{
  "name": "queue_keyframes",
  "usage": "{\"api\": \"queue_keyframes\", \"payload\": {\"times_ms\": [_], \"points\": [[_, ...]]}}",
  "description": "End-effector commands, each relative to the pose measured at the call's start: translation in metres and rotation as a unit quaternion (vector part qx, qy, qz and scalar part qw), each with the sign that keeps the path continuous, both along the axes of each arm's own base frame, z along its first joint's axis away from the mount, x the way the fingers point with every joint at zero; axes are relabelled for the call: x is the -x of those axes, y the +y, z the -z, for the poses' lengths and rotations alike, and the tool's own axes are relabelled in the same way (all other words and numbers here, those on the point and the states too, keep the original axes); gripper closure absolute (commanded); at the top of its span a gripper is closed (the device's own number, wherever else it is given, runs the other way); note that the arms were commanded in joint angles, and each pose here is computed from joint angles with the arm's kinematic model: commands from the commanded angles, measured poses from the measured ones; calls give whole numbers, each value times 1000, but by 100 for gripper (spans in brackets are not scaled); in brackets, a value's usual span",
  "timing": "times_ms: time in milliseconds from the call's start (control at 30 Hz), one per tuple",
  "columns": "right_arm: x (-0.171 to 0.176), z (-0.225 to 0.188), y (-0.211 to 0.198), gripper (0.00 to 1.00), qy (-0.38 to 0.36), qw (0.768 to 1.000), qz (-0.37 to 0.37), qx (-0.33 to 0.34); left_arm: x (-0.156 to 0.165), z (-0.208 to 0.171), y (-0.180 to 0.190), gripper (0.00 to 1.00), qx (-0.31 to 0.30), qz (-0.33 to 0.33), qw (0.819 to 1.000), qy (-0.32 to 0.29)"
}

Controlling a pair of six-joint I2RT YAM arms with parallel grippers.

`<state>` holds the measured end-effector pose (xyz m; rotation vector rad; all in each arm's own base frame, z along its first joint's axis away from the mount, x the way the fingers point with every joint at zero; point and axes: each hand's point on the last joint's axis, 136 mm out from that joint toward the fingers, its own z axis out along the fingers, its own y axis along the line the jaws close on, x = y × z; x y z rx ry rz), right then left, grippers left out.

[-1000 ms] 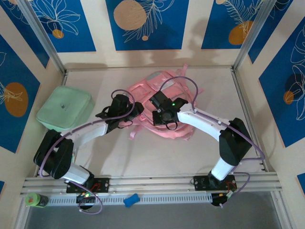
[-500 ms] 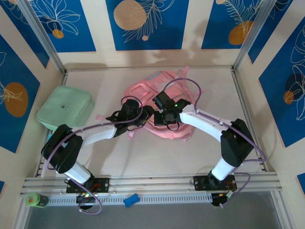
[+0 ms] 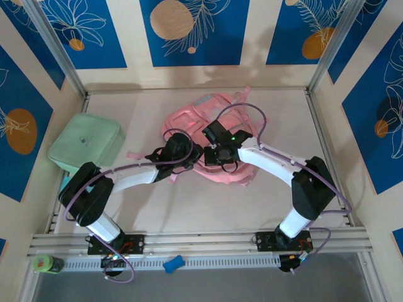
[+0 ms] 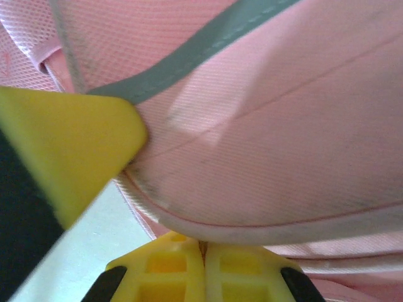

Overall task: Pack the student bag
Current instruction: Zip the student bag at the center of the table.

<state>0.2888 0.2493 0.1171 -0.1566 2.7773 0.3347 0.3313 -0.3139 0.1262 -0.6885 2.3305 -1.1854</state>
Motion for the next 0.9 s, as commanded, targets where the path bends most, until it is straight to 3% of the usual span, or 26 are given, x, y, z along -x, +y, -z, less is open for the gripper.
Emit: {"api": "queue_keyframes", "payload": {"times_ms": [0,367,533,700,867], "points": [[5,-16,-38,100,2,999,18,29,-7,30,58,100,-102,-32,994,6],[-6,-5,-95,100,38,997,41,55,-13,13,129,100,-211,20,977,-18],[9,-3,-74,100,31,997,-8,73,-29,3,157,100,-207,31,977,-29],[38,-4,-7,100,26,995,-95,33,-58,-1,175,100,-215,53,974,-46],[31,1,-6,100,29,996,-68,55,-82,-14,187,100,-249,66,963,-78]]}}
